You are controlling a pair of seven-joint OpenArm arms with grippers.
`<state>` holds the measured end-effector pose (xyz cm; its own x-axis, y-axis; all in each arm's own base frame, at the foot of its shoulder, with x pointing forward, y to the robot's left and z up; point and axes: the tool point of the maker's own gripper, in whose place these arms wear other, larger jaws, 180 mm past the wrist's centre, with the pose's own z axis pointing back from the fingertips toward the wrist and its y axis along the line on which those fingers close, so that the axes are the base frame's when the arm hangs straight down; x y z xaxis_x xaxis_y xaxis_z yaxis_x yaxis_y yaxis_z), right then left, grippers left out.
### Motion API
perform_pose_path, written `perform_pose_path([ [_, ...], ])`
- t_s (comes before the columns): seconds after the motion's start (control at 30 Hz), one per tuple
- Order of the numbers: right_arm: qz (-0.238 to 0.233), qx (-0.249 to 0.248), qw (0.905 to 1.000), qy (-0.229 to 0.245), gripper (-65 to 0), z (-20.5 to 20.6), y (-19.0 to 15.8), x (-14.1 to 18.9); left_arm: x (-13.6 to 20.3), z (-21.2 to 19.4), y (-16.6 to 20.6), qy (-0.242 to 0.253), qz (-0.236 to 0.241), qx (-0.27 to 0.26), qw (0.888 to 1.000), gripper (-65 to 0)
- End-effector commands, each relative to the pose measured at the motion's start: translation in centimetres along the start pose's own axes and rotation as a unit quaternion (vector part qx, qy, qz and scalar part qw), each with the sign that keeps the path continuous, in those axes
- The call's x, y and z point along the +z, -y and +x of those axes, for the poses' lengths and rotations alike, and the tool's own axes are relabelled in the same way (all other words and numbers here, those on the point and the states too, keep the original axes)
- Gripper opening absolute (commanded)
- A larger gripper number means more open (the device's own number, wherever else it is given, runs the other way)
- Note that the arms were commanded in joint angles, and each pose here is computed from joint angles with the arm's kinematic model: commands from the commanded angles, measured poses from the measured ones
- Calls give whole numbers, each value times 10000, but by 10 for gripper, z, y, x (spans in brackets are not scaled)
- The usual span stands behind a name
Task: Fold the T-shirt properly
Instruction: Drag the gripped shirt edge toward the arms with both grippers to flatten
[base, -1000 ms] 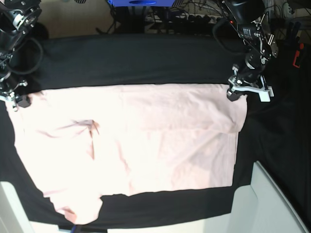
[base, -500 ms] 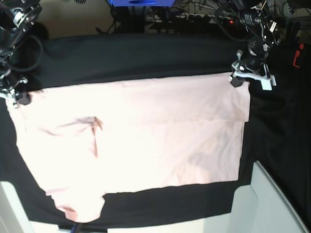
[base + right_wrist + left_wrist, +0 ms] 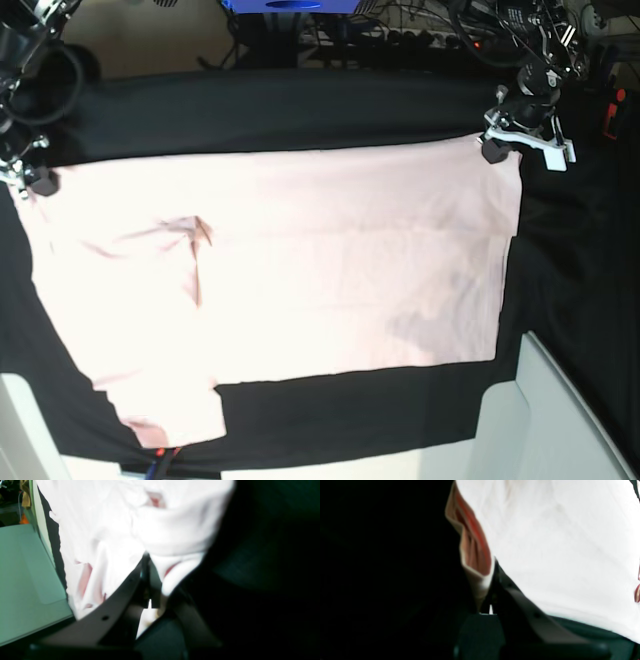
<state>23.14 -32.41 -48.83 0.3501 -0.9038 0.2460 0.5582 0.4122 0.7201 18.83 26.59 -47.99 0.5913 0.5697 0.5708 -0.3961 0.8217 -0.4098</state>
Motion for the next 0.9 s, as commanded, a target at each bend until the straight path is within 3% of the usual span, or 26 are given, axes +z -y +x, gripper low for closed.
perform_pose_path([
  [0.0,138,114,9994,285,-650,24,-8,9,4,12,-4,176,43,-59,9998,-650],
  [0.43,88,214,9997,43,-650,15,-1,22,29,28,0,425,68,-469,9980,-650],
  [0.87,-159,309,9993,-136,-650,-2,20,41,40,12,-13,219,223,-515,9982,-650],
])
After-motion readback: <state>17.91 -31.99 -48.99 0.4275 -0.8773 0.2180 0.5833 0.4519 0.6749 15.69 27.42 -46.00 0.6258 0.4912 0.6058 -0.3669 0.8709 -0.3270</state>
